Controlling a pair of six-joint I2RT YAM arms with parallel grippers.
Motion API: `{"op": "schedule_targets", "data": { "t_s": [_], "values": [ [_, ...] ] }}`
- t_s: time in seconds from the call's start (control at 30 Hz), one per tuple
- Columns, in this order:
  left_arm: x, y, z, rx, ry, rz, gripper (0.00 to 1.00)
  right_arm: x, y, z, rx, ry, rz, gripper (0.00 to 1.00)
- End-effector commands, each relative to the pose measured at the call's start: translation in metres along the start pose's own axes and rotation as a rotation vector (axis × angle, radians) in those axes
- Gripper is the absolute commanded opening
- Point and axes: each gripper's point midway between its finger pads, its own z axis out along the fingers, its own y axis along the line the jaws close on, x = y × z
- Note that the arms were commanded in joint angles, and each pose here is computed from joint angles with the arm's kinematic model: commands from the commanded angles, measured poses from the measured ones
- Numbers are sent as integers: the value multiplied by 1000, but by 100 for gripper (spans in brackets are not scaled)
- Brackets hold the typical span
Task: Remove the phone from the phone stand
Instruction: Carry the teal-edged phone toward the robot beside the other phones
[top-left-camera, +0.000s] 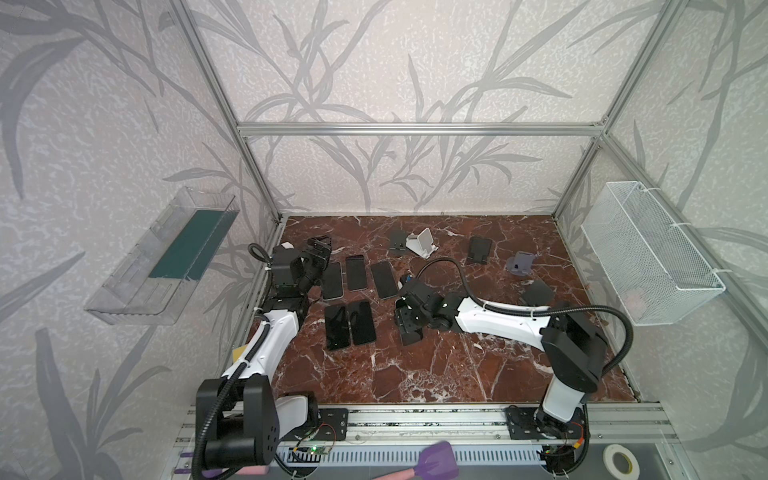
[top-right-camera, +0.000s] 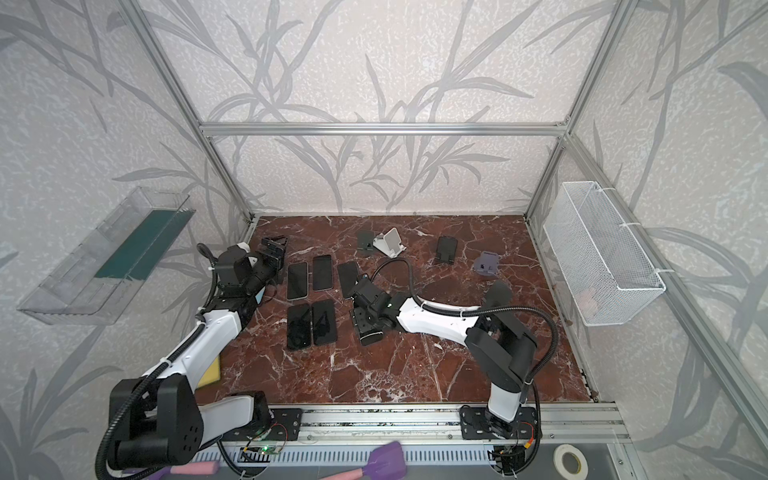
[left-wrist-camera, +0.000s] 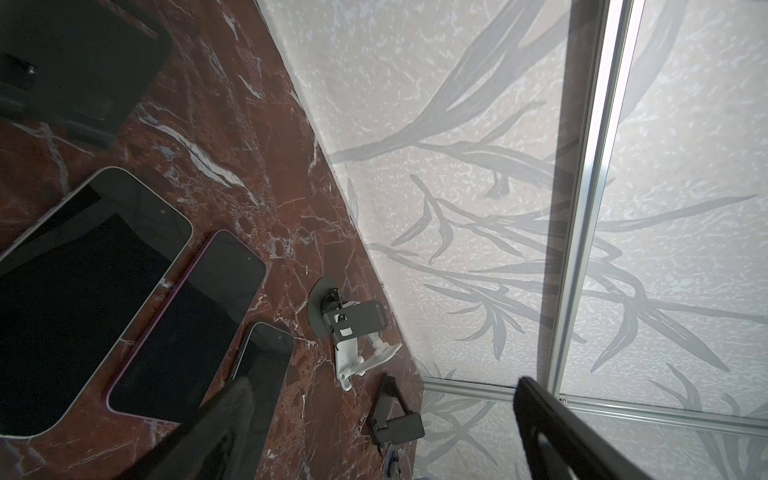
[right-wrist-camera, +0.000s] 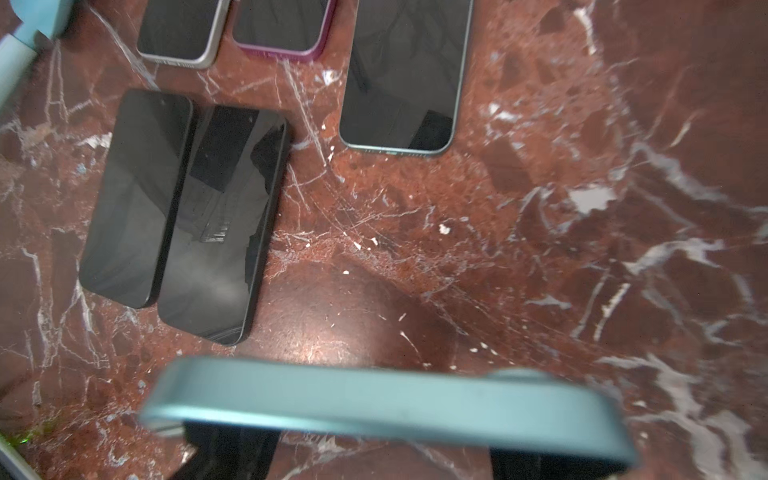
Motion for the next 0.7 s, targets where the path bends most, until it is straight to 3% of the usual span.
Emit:
{"op": "schedule_targets", "data": {
  "t_s": [0.0, 0.43, 0.67],
  "values": [
    [0, -7, 3, 29, 15, 4, 97, -13, 20, 5, -70, -26, 56, 59],
    [5, -8, 10, 52, 52, -20, 96, 7, 12, 39, -32, 25, 110, 61],
    [9, -14, 13, 78, 81, -17, 96, 14, 9, 51, 42, 15, 56, 61]
  ]
}}
